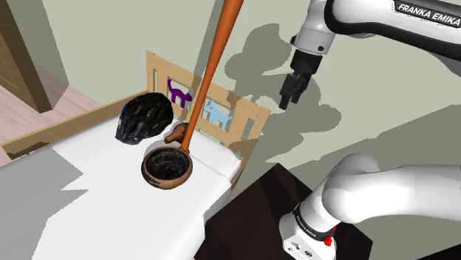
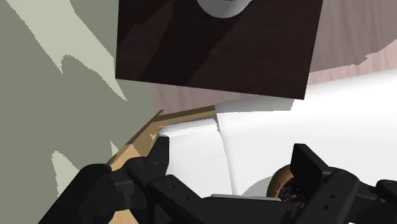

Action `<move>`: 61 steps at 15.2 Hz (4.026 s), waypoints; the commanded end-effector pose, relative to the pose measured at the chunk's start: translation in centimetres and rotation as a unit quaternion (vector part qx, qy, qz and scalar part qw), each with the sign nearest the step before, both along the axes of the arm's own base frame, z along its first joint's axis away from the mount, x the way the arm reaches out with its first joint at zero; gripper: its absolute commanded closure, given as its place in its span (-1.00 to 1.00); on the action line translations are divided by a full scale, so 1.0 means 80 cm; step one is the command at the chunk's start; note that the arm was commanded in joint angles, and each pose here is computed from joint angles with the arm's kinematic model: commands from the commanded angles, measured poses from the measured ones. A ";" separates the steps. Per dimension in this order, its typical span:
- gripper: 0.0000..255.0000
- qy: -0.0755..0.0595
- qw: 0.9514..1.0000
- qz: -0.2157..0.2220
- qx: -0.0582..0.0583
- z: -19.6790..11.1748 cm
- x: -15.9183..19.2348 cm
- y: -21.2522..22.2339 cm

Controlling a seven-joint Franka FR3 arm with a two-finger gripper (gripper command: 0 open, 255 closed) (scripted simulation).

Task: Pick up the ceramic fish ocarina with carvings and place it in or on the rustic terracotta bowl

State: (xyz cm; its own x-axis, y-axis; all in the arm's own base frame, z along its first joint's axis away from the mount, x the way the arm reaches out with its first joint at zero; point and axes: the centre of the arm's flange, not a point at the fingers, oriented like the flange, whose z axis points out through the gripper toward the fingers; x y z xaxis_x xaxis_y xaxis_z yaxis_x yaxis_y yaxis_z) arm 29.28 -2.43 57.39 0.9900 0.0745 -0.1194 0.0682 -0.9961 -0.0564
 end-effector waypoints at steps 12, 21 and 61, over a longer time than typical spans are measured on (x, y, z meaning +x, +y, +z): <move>-1.00 -0.011 0.974 0.227 -0.002 -0.112 0.131 -0.035; -1.00 -0.020 0.915 0.404 -0.003 -0.201 0.243 -0.018; -1.00 -0.040 0.611 0.791 -0.006 -0.479 0.447 0.195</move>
State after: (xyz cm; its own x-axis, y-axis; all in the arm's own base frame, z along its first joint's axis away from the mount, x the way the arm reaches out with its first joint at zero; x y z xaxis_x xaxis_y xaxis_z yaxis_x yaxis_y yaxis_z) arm 65.19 13.49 19.76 -0.3218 0.9429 -0.0859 0.9452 0.3253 0.0294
